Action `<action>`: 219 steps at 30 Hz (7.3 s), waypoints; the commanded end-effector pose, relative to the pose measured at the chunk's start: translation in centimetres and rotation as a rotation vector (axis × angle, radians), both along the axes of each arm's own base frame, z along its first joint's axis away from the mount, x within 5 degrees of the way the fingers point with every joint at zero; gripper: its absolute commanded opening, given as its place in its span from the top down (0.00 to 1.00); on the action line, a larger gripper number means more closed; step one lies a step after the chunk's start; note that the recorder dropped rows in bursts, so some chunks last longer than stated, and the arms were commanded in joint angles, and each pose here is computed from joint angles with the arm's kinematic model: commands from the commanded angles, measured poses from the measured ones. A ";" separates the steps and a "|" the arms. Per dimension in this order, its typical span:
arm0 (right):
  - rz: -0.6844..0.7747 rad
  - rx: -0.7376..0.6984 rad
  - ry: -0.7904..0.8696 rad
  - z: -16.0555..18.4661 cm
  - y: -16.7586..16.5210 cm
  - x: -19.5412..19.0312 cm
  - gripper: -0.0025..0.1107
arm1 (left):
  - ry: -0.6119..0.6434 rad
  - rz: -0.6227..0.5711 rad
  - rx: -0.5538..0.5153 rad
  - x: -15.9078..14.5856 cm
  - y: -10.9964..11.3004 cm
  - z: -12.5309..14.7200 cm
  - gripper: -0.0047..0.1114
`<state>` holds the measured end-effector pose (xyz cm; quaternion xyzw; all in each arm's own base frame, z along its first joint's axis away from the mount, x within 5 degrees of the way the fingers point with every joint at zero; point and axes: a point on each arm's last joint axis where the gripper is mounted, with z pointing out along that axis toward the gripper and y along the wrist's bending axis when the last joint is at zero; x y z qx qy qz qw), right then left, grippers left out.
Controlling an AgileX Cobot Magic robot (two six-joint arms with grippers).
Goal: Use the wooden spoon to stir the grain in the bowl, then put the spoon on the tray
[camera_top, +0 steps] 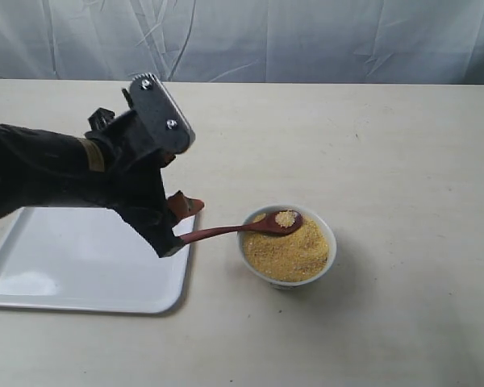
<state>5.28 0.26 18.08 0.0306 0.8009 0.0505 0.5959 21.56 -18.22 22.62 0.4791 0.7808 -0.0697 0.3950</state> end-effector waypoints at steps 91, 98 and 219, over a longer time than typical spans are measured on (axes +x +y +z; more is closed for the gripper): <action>-0.006 -0.006 -0.013 0.0 0.0 0.0 0.98 | 0.595 1.187 -1.358 -3.5 -3.2 -11.3 0.40; -0.006 -0.006 -0.013 0.0 0.0 0.0 0.98 | 0.581 1.174 -1.362 -3.4 -3.2 -11.2 0.51; -0.006 -0.006 -0.015 0.0 0.0 0.0 0.98 | 0.120 0.314 -0.618 -3.3 -8.3 -1.2 0.96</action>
